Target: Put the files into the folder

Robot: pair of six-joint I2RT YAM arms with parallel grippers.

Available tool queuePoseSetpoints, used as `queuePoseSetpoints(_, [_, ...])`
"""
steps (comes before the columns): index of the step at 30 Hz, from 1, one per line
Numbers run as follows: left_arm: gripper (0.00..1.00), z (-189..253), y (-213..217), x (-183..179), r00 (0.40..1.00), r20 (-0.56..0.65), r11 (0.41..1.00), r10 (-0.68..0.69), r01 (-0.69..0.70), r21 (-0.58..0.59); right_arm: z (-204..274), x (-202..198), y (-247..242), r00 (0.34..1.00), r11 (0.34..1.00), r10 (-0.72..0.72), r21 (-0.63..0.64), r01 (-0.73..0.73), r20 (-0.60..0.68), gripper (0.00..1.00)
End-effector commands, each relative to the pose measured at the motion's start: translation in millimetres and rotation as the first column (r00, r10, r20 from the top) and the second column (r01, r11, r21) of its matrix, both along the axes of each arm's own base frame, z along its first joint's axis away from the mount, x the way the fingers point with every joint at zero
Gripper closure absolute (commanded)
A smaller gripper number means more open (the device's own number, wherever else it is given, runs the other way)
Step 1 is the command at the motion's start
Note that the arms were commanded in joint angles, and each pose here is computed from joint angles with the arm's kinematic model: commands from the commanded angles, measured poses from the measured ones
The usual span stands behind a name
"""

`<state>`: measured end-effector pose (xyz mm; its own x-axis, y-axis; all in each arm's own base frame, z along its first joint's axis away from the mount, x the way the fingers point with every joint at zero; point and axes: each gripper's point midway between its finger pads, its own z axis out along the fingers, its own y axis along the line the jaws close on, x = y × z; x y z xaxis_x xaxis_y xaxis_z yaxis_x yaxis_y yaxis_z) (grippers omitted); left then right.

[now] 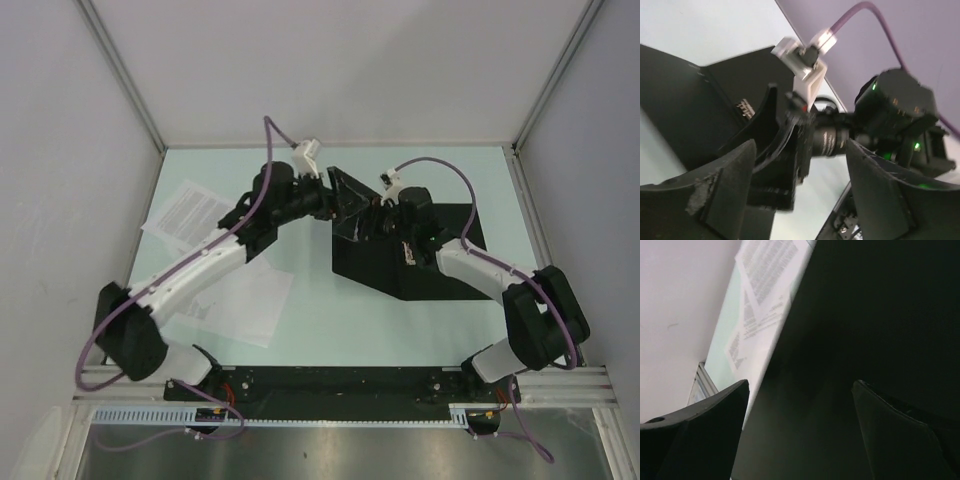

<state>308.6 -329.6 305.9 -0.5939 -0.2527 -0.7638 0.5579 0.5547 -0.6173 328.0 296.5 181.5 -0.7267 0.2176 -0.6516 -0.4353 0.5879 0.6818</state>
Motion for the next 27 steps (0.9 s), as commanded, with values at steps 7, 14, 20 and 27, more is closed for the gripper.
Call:
queuePoseSetpoints(7, [0.31, -74, -47, 49, 0.992, -0.124, 1.0, -0.019, 0.018, -0.011, -109, -2, -53, 0.976, 0.997, -0.074, 0.011, 0.078, -0.204, 0.35])
queuePoseSetpoints(14, [0.37, -165, -45, 69, 0.978, -0.208, 0.982, 0.034, 0.006, 0.191, -100, -4, -92, 0.975, 0.992, -0.123, 0.006, 0.126, -0.188, 0.36])
queuePoseSetpoints(20, [0.36, -225, -31, 74, 0.966, -0.241, 0.947, 0.097, -0.014, 0.322, -102, 3, -167, 0.899, 0.918, -0.39, -0.162, 0.363, -0.199, 0.29])
queuePoseSetpoints(27, [0.37, -273, -8, 69, 0.936, -0.313, 0.923, 0.158, -0.027, 0.385, -130, -5, -247, 0.688, 0.767, -0.637, -0.2, 0.61, -0.346, 0.33])
